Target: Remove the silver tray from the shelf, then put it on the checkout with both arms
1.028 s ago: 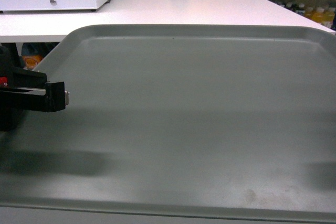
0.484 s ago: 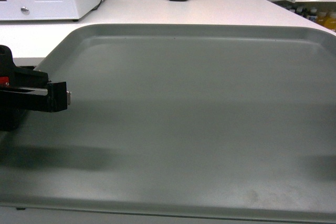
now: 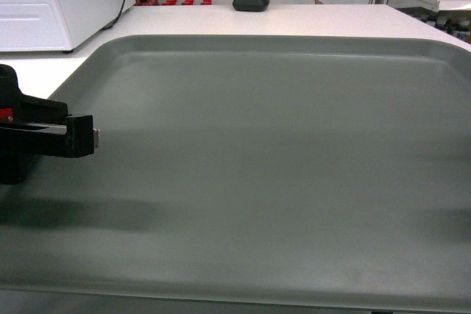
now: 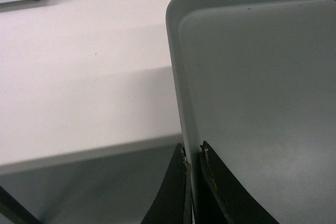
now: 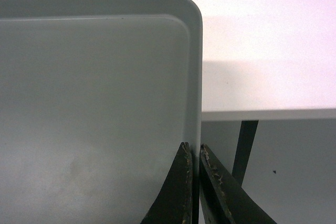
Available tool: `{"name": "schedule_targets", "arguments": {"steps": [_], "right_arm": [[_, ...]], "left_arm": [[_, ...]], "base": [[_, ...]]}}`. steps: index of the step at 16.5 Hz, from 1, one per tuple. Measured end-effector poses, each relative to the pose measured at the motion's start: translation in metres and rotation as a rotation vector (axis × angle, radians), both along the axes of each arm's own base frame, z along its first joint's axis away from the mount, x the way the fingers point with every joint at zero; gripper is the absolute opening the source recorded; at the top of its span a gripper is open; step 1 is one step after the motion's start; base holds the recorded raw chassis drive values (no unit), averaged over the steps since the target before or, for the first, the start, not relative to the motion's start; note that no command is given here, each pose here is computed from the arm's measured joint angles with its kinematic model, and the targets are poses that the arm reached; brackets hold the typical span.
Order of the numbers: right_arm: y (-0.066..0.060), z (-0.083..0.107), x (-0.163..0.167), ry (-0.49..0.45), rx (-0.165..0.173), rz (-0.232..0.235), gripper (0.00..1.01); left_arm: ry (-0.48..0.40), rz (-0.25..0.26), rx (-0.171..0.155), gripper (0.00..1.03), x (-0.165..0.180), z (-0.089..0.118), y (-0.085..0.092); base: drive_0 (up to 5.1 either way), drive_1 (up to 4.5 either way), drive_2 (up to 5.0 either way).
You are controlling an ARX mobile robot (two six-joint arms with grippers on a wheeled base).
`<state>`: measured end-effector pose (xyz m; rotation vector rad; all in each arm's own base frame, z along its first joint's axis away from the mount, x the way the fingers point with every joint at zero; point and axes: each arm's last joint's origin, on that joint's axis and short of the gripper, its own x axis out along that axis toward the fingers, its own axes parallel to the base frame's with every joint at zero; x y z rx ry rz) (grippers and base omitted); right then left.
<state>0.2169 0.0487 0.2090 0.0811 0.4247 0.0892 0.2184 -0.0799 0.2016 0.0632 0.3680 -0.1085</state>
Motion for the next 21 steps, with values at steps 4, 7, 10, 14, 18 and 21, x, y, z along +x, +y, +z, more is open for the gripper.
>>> {"name": "schedule_targets", "arguments": {"steps": [4, 7, 10, 14, 18, 21], "right_arm": [[0.0000, 0.0000, 0.0000, 0.000, 0.000, -0.001, 0.02], [0.0001, 0.0004, 0.0001, -0.004, 0.001, 0.001, 0.02], [0.0000, 0.0003, 0.0000, -0.002, 0.000, 0.000, 0.02], [0.0001, -0.0003, 0.0004, 0.000, 0.000, 0.001, 0.02], [0.0000, -0.0003, 0.0002, 0.001, -0.001, 0.000, 0.02], [0.0000, -0.0003, 0.0002, 0.001, -0.001, 0.000, 0.02]], "left_arm": [[0.000, 0.001, 0.000, 0.04, 0.0000, 0.0000, 0.0000], [0.001, 0.000, 0.001, 0.04, -0.0001, -0.0002, 0.0001], [0.007, 0.001, 0.003, 0.04, -0.0001, -0.0009, 0.0001], [0.002, 0.000, 0.001, 0.04, 0.0003, -0.0006, 0.0000], [0.005, 0.000, 0.002, 0.04, 0.0003, -0.0010, 0.0000], [0.005, 0.001, 0.002, 0.04, 0.0003, -0.0010, 0.0000]], "base": [[0.0, 4.31, -4.2], [-0.1, 4.20, -4.3], [0.0, 4.23, -4.3], [0.0, 2.11, -2.2], [0.0, 0.00, 0.0], [0.0, 0.00, 0.0]]}}
